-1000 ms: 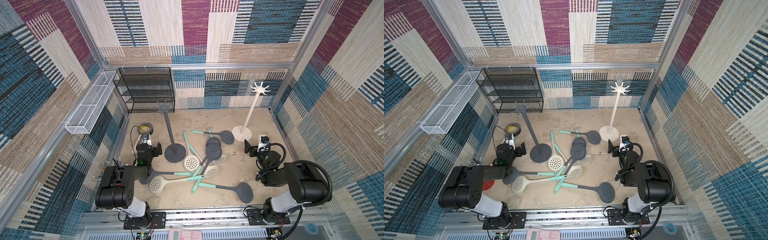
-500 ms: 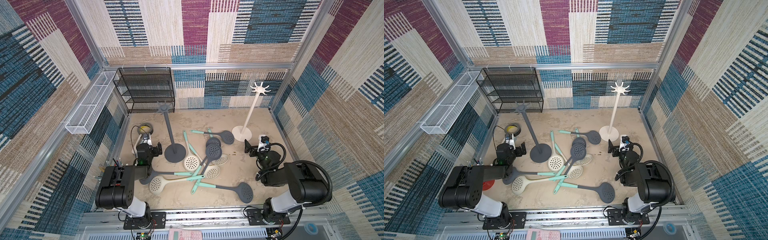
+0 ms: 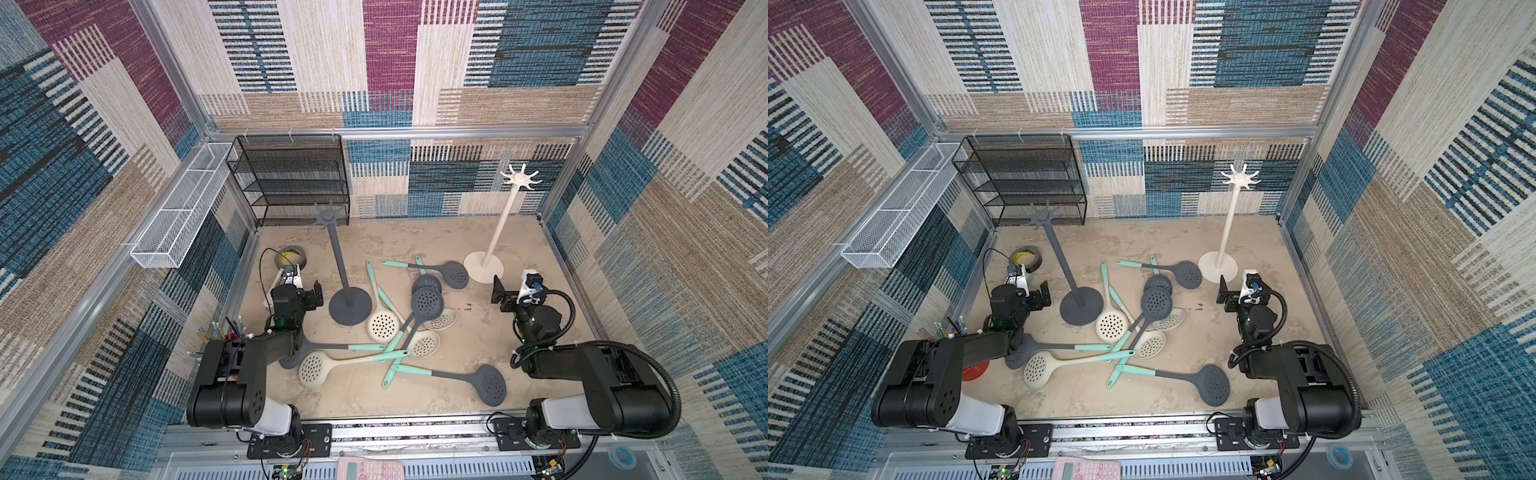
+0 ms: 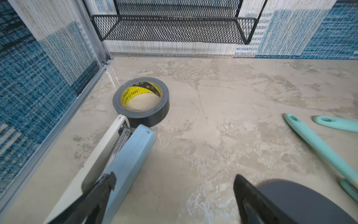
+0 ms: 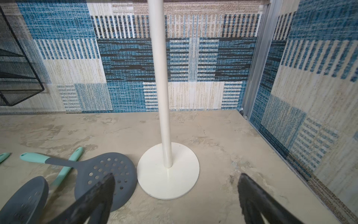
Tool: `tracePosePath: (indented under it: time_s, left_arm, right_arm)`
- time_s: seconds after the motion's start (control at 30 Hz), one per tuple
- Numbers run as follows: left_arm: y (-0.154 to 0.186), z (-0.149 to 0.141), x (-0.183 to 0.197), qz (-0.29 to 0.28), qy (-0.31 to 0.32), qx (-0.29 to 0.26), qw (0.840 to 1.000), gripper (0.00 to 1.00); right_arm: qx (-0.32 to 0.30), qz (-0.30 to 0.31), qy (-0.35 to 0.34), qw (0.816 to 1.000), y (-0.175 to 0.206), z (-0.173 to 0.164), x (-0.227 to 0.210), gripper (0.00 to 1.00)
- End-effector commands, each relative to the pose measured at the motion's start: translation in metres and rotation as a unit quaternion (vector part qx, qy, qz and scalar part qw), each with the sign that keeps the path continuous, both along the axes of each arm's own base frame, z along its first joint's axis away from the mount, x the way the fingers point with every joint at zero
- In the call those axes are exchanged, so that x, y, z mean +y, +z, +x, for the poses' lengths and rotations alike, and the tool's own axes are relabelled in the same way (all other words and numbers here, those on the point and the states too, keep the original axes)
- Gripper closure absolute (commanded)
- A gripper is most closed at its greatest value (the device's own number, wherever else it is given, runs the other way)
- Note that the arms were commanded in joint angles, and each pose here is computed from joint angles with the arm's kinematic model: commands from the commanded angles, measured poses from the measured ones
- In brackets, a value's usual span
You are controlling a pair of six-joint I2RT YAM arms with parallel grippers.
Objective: Hang the skimmer on the kitchen utensil rack
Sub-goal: Move the rack to the center of the board.
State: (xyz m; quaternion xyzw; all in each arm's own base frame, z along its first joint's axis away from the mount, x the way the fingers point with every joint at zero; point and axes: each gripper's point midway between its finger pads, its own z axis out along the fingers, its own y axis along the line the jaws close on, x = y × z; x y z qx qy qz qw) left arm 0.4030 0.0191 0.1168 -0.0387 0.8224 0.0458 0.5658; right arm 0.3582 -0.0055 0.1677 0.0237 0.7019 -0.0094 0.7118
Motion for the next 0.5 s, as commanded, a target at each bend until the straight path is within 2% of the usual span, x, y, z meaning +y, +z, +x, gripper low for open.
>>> tracePosePath:
  time_s: [0.0, 0.1, 0.27, 0.47]
  left_arm:
    - [0.001, -0.006, -0.001, 0.021, 0.01, 0.032, 0.999, 0.03]
    - [0.018, -0.005, -0.007, 0.038, 0.017, 0.04, 0.998, 0.04]
    - [0.062, -0.005, -0.008, -0.022, 0.054, 0.016, 0.998, 0.06]
    - [0.076, -0.026, -0.011, -0.068, 0.078, 0.061, 0.993, 0.07]
  right_arm:
    - [-0.002, 0.015, -0.039, 0.999, 0.001, -0.001, -0.013, 0.01]
    - [0.004, 0.02, -0.047, 0.999, 0.004, 0.001, -0.015, 0.01]
    - [0.034, 0.057, -0.058, 0.996, 0.007, 0.008, -0.018, 0.01]
    - [0.016, 0.067, -0.038, 0.997, 0.019, 0.002, -0.012, 0.01]
